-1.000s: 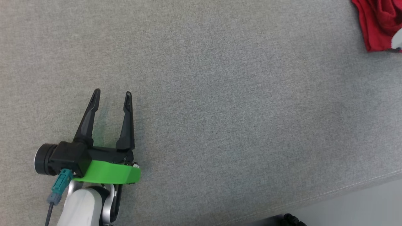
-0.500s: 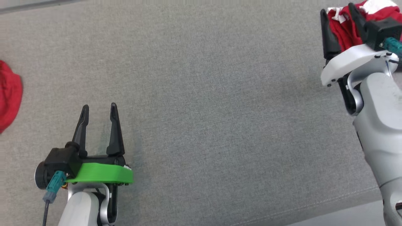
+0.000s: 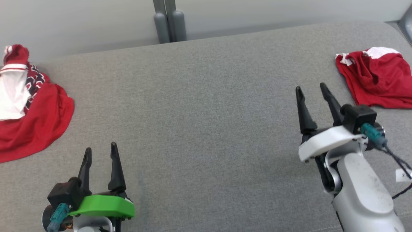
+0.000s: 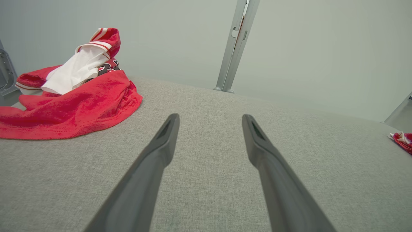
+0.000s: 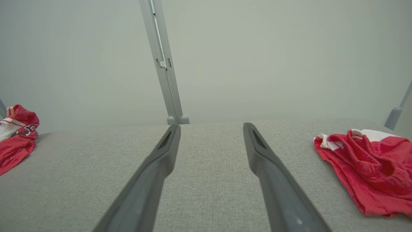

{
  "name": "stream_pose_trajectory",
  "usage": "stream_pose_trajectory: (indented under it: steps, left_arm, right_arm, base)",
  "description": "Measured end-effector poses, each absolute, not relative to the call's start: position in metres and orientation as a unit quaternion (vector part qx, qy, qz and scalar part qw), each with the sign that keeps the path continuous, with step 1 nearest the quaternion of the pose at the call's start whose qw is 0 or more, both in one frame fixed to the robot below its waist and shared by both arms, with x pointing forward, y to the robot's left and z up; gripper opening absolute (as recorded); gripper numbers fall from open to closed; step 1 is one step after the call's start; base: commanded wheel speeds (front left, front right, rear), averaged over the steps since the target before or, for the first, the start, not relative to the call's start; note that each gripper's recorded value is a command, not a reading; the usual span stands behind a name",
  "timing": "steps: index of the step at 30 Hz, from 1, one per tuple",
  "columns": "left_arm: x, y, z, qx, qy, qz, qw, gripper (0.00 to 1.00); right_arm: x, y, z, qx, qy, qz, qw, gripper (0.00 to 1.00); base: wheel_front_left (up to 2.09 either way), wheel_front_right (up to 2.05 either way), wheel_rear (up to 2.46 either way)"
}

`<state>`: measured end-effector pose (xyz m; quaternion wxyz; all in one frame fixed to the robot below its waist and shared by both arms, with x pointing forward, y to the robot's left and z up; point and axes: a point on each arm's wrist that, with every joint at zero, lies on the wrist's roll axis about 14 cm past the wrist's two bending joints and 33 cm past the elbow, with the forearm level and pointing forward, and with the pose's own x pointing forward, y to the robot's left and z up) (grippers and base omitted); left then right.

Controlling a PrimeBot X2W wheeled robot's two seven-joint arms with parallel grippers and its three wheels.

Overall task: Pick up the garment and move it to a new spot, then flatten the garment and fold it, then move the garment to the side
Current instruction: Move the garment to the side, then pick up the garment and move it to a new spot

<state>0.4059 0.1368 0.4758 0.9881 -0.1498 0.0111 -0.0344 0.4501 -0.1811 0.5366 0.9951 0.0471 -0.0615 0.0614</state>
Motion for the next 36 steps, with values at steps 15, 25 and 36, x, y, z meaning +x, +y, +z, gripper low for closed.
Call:
stream_pose_trajectory:
  steps: [15,25,36]
  left_arm:
    - [0.357,0.172,0.481,-0.148,0.0,0.02,0.989,1.0]
    - [0.359,0.166,0.485,-0.147,-0.005,0.008,0.989,1.0]
    - [0.36,0.163,0.487,-0.147,-0.007,0.004,0.989,1.0]
  right_arm:
    - [0.395,-0.136,0.529,0.076,-0.069,0.093,0.99,1.0]
    - [0.393,-0.134,0.53,0.083,-0.07,0.095,0.99,1.0]
    - [0.394,-0.133,0.525,0.086,-0.062,0.097,0.99,1.0]
  base:
    - [0.0,0.0,0.0]
    - [0.0,0.0,0.0]
    - [0.0,0.0,0.0]
